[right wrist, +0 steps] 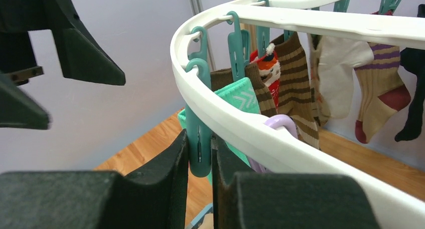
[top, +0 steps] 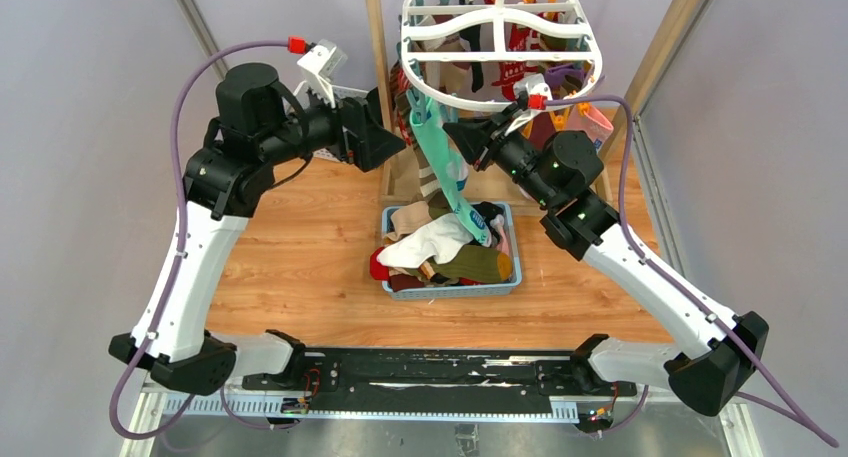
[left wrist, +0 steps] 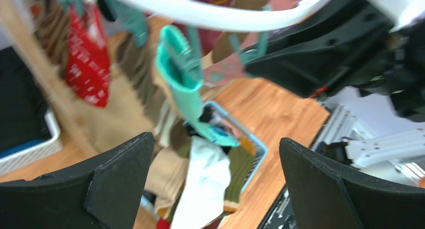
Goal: Clip the socks to the hanger
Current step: Rotate the hanger at the clothesline, then open the clamp at the hanger.
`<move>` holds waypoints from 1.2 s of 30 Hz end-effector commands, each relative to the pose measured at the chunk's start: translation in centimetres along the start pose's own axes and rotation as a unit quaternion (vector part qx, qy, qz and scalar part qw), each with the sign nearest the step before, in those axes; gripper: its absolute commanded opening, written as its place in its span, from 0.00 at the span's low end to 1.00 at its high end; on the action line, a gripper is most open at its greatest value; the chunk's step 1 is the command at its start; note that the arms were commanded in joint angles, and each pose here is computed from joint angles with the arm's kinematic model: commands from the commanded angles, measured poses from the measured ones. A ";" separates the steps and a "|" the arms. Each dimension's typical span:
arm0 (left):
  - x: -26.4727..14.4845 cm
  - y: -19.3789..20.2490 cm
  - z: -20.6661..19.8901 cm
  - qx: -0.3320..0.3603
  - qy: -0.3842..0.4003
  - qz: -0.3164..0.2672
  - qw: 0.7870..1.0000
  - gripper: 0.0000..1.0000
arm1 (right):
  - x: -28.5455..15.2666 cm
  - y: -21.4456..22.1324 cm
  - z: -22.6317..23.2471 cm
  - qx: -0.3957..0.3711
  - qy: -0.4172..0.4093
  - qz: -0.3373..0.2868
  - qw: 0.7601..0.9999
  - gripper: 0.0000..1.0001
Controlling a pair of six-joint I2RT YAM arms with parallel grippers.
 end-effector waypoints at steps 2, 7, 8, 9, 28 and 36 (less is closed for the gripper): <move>1.9 -1.9 -4.0 -0.037 0.088 -0.016 0.995 1.00 | 0.1 -2.4 -0.2 -0.010 0.035 -0.032 0.999 0.00; 4.3 -3.0 -4.7 -0.062 0.109 -0.029 0.992 1.00 | 0.5 -2.5 0.6 -0.005 0.033 -0.031 0.999 0.00; 4.8 -3.0 -4.9 -0.063 0.113 -0.025 0.991 1.00 | 0.7 -2.4 0.7 -0.004 0.032 -0.030 0.999 0.00; 5.1 -2.9 -5.1 -0.065 0.115 -0.023 0.991 1.00 | 0.8 -2.4 0.7 -0.004 0.032 -0.029 0.999 0.00; 7.5 -2.9 -5.2 -0.055 0.093 -0.031 0.994 0.85 | 1.3 -2.2 2.0 0.001 0.016 -0.022 1.000 0.00; 8.3 -2.3 -4.3 -0.077 0.070 -0.032 0.994 0.80 | 1.2 -2.1 2.3 0.002 0.013 -0.023 1.000 0.00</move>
Point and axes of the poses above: each gripper's point midway between its finger pads, its own x axis out along the fingers, its own z axis along the line the jaws close on, y = z × x, the point moved 5 cm from there along -x, back along the fingers, and after that the axes turned 14 degrees about -x, right-handed, at the moved point
